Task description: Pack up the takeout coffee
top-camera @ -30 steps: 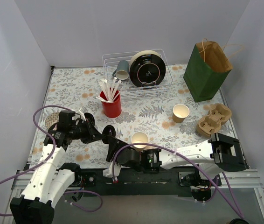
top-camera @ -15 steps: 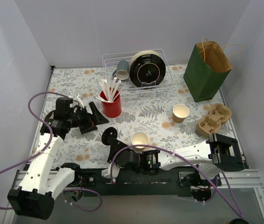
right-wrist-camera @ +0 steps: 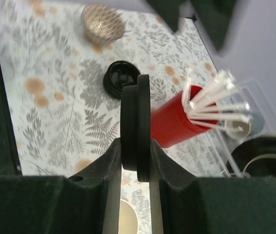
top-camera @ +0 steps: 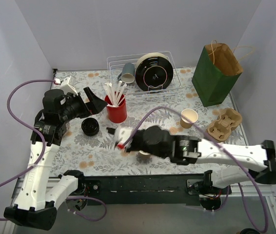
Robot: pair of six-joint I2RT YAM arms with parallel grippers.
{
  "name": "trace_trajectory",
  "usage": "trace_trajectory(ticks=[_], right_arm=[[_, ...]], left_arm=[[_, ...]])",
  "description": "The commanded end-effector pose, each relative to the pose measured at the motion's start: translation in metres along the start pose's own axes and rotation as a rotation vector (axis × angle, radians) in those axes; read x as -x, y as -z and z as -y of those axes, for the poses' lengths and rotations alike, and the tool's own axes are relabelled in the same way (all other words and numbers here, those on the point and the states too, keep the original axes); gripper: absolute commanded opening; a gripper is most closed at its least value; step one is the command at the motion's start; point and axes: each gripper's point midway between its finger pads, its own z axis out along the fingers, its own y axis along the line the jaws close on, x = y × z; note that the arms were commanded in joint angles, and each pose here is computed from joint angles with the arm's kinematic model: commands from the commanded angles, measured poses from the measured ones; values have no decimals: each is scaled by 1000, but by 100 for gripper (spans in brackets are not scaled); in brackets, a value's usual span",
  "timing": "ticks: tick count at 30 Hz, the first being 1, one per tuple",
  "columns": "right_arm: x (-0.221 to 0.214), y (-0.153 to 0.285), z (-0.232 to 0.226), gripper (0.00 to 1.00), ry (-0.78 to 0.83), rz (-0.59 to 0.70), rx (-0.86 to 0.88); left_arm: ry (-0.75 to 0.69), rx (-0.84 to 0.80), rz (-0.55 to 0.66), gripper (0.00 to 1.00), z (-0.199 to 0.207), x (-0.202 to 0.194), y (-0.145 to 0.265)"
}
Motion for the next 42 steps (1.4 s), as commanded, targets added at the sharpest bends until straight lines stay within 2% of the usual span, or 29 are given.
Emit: trace_trajectory(ticks=[1,2,3,7,10,11,13,14,16,18,27,34,42], right_arm=[[-16,39,42,16,-648,77,27],[-8,45,36,16,-685,132,112],[-14,50,38,17,-717,140,125],[-40,68,44,17,-916,107,163],[-60,72,45,17,-1055,90,196],[-67,74,26,17,-1143,77,294],[-81,73,32,17,-1236,111,312],[-92,76,11,16,-1319,88,401],[-95,79,13,16,-1345,144,427],[-105,81,-5,16,-1418,118,486],[-112,81,-17,15,-1482,99,544],[-121,74,-18,15,-1520,64,548],[-142,62,-13,16,-1552,-2,506]], left_arm=[[-50,-59,66,98,3,-6,8],[-55,-89,57,97,6,-11,9],[-70,-164,35,94,17,-18,11],[-62,-304,-31,92,28,-48,16],[-48,-344,-64,90,23,-70,15],[-42,-351,-77,90,19,-80,14],[-32,-386,-89,88,21,-88,17],[-37,-397,-86,88,23,-90,20],[-20,-402,-105,87,19,-100,20],[0,-420,-130,87,16,-112,19],[91,-407,-186,81,11,-127,3],[43,-435,-238,80,40,-155,-16],[35,-382,-302,78,35,-181,-38]])
